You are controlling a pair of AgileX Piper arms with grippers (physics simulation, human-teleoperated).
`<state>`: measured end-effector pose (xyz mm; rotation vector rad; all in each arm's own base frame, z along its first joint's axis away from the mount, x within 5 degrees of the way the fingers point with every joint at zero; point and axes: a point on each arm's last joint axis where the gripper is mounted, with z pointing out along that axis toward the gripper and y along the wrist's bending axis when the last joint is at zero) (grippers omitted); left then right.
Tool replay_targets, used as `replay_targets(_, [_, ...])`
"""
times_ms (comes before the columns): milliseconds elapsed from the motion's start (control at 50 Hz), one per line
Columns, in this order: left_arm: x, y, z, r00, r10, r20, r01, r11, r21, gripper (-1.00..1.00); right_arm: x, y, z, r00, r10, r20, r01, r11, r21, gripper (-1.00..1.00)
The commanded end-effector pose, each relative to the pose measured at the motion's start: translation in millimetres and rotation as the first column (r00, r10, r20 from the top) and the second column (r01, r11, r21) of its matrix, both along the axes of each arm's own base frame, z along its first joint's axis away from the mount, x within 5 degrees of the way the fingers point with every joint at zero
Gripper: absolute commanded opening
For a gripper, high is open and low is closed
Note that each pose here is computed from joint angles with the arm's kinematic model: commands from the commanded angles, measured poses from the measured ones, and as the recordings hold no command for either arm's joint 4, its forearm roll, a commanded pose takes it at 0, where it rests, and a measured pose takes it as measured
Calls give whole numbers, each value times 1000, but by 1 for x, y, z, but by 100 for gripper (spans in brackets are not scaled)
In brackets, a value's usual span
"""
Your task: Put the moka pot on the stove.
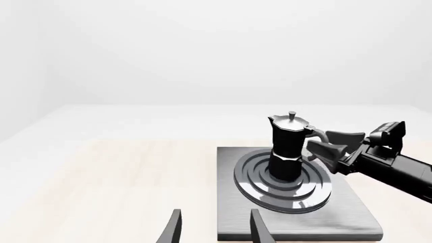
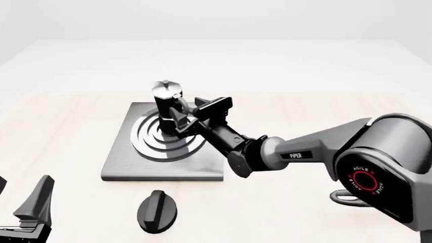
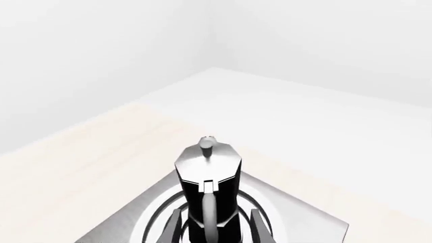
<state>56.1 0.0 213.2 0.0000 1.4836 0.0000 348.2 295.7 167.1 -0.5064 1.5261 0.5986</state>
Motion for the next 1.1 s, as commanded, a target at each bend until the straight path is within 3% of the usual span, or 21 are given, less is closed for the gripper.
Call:
replay_targets(20, [0, 0, 0, 1000, 0, 0, 0, 1000, 0, 100, -7, -4, 7, 1000, 3, 6, -3, 1000, -5, 100])
replay_targets(1100, [0, 0, 0, 1000, 0, 0, 0, 1000, 0, 100, -51, -50, 38, 999, -13, 40, 13, 1000, -7, 100])
